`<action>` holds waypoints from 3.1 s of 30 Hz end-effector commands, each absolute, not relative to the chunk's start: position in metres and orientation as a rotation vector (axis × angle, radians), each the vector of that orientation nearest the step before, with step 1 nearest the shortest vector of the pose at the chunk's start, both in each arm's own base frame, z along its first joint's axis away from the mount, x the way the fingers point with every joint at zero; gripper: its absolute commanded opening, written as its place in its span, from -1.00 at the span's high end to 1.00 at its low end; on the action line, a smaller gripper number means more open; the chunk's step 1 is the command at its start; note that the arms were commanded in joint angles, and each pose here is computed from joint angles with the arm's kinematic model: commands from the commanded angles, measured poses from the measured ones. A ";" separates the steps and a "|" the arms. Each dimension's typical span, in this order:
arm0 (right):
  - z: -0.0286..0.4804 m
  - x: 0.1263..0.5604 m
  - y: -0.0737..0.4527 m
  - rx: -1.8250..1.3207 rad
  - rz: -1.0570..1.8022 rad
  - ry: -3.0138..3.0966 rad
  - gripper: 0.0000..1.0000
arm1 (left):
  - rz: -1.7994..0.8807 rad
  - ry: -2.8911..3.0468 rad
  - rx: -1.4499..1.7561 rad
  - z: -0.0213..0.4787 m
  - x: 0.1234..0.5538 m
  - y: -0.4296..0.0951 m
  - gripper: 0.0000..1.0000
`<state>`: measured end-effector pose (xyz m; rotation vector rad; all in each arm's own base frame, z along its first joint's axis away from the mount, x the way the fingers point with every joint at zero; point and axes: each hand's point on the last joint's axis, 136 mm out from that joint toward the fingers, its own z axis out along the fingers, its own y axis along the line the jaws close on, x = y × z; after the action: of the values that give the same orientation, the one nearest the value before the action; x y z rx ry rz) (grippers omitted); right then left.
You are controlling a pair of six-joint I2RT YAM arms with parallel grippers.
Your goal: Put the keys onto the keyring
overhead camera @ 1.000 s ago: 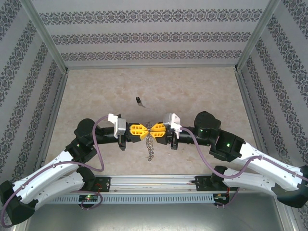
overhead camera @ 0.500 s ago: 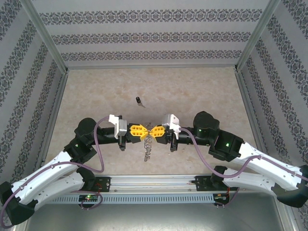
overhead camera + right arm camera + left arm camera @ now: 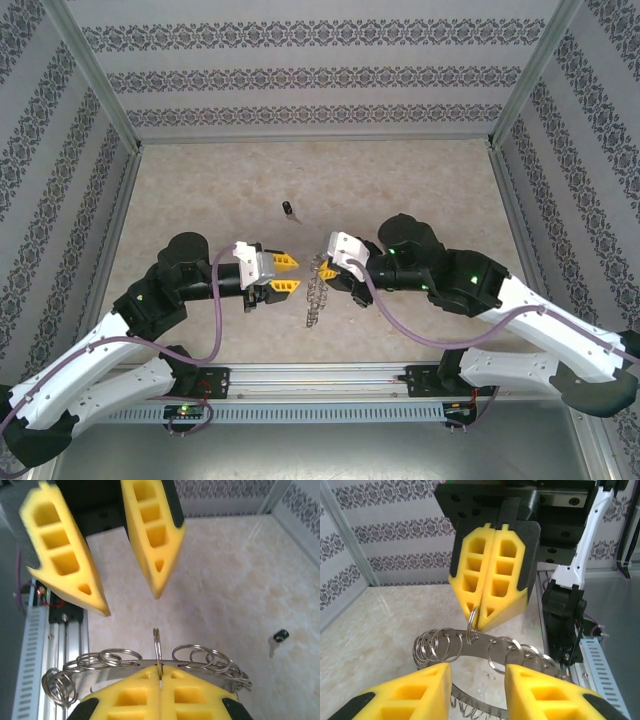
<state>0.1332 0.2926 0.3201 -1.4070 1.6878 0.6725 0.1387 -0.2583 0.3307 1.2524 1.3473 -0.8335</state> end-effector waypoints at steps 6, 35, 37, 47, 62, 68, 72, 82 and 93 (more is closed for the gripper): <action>0.316 0.131 0.294 -1.546 0.584 1.736 1.00 | -0.802 1.355 1.298 0.324 0.140 -0.260 0.33; 0.318 0.124 0.308 -1.584 0.650 1.692 1.00 | -0.869 1.364 1.302 0.316 0.153 -0.281 0.60; 0.318 0.124 0.308 -1.582 0.650 1.691 1.00 | -0.869 1.363 1.303 0.315 0.153 -0.281 0.82; 0.330 0.122 0.301 -1.454 0.704 1.617 0.41 | -0.969 1.271 1.208 0.339 0.143 -0.279 1.00; 0.360 0.108 0.294 -1.231 0.926 1.413 0.42 | -1.127 1.041 1.016 0.392 0.126 -0.268 1.00; 0.369 0.108 0.308 -1.230 0.973 1.351 0.45 | -1.144 1.020 1.019 0.395 0.121 -0.267 1.00; 0.372 0.110 0.313 -1.230 0.977 1.338 0.48 | -1.150 1.022 1.027 0.394 0.120 -0.267 1.00; 0.376 0.110 0.316 -1.223 0.992 1.318 0.71 | -1.148 1.020 1.038 0.393 0.118 -0.267 1.00; 0.371 0.112 0.313 -1.216 0.978 1.339 0.51 | -1.133 1.019 1.041 0.394 0.117 -0.265 1.00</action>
<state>0.1098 0.3138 0.3642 -1.2435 1.3659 0.9694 0.1275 -0.2688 0.3795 1.0270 1.1042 -1.1288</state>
